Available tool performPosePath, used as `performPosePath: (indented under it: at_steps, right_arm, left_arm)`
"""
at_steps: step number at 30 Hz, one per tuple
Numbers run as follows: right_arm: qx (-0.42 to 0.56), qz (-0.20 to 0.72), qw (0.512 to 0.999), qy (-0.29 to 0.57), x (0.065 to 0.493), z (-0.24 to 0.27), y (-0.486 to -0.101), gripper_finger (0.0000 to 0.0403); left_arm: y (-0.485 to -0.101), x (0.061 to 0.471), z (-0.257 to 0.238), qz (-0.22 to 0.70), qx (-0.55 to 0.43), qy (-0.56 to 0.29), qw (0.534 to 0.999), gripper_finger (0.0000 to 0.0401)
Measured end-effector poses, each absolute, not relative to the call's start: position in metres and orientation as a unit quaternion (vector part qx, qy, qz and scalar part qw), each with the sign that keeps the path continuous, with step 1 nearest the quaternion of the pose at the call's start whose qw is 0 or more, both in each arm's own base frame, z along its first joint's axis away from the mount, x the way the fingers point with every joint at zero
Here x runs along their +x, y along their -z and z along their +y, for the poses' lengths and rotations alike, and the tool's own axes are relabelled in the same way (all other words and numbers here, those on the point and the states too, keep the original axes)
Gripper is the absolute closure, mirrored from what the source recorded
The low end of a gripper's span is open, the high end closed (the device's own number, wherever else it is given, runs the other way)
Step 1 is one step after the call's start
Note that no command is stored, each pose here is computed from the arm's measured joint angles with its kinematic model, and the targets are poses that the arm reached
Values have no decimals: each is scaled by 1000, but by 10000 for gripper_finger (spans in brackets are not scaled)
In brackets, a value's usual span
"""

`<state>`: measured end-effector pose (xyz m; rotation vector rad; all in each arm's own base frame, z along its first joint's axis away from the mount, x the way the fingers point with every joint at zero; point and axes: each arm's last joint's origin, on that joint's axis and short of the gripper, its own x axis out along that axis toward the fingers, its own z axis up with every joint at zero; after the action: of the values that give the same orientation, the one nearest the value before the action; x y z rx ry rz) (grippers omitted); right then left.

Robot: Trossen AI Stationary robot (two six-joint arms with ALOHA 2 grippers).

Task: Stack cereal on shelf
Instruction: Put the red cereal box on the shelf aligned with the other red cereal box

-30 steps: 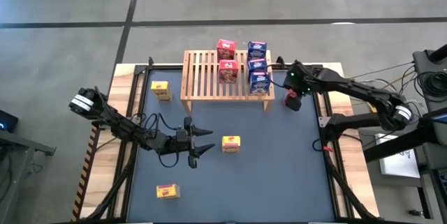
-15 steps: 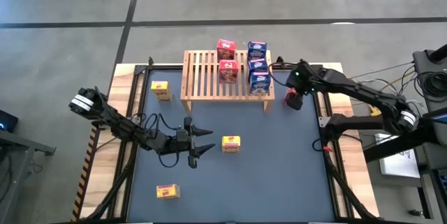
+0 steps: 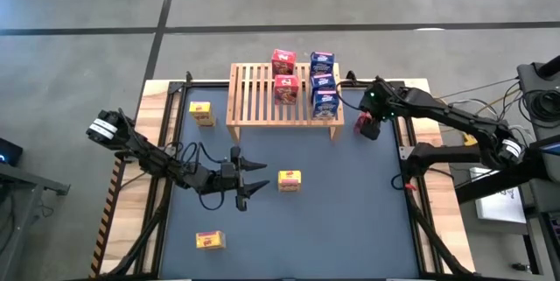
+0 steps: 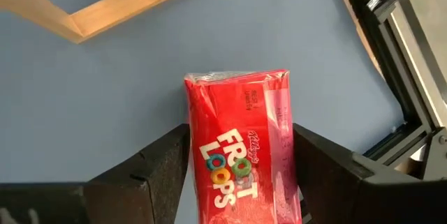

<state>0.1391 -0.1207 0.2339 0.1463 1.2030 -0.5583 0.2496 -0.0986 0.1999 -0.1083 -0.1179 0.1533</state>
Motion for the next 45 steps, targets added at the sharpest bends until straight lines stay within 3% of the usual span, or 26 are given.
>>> performPosePath:
  at_steps: [11,23,32,45]
  right_arm:
    - [75,564,781,259,138,-119,-233,180]
    - [81,566,778,261,136,-118,-234,232]
    - [102,573,768,267,121,-105,-242,236]
    - [149,497,825,224,98,-79,-279,236]
  left_arm:
    - [-200,250,-99,-58,-54,-76,994,189]
    - [-199,250,-99,-55,-52,-77,994,189]
    - [-199,250,-99,-52,-51,-77,994,189]
    - [-199,250,-99,-53,-55,-76,994,189]
